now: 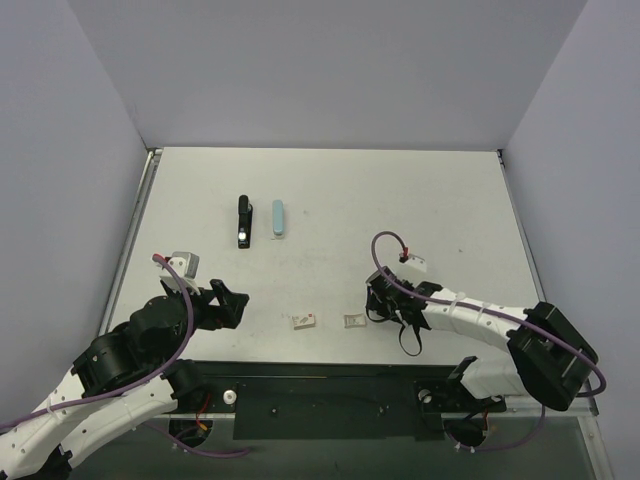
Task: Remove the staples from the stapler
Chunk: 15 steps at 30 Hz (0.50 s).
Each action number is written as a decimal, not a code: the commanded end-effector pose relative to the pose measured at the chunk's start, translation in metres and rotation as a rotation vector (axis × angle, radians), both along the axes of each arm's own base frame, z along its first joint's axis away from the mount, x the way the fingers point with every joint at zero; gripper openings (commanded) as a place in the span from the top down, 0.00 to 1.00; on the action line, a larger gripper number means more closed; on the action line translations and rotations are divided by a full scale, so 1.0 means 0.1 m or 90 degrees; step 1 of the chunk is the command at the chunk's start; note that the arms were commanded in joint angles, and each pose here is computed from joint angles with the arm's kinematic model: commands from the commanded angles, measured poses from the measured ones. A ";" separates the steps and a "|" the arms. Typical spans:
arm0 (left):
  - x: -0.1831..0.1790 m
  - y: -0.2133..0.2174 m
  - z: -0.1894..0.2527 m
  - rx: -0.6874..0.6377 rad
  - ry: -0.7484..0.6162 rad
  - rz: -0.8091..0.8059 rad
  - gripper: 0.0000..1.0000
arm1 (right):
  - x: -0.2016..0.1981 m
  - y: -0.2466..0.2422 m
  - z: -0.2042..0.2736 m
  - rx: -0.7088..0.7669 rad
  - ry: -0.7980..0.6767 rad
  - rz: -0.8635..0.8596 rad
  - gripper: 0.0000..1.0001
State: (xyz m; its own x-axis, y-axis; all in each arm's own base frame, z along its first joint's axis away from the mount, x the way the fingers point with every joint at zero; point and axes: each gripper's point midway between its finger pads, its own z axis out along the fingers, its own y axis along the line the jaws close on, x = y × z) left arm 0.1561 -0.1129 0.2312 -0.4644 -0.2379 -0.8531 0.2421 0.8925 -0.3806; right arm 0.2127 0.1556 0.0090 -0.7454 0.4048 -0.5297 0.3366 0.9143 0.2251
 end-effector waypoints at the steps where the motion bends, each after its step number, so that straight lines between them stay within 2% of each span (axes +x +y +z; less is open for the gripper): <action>1: -0.01 -0.02 0.11 -0.015 -0.011 -0.008 0.08 | -0.20 -0.11 -0.18 -0.044 0.066 0.025 0.55; 15: -0.01 -0.02 0.10 -0.016 -0.010 -0.009 0.08 | -0.30 -0.20 -0.18 -0.141 0.063 0.078 0.60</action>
State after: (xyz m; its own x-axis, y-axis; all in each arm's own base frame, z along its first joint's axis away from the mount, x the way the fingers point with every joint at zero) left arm 0.1556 -0.1136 0.2311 -0.4669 -0.2363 -0.8521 0.2460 0.8909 -0.3819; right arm 0.2102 0.1586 0.0072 -0.7654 0.3064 -0.5659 0.2647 0.9514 0.1572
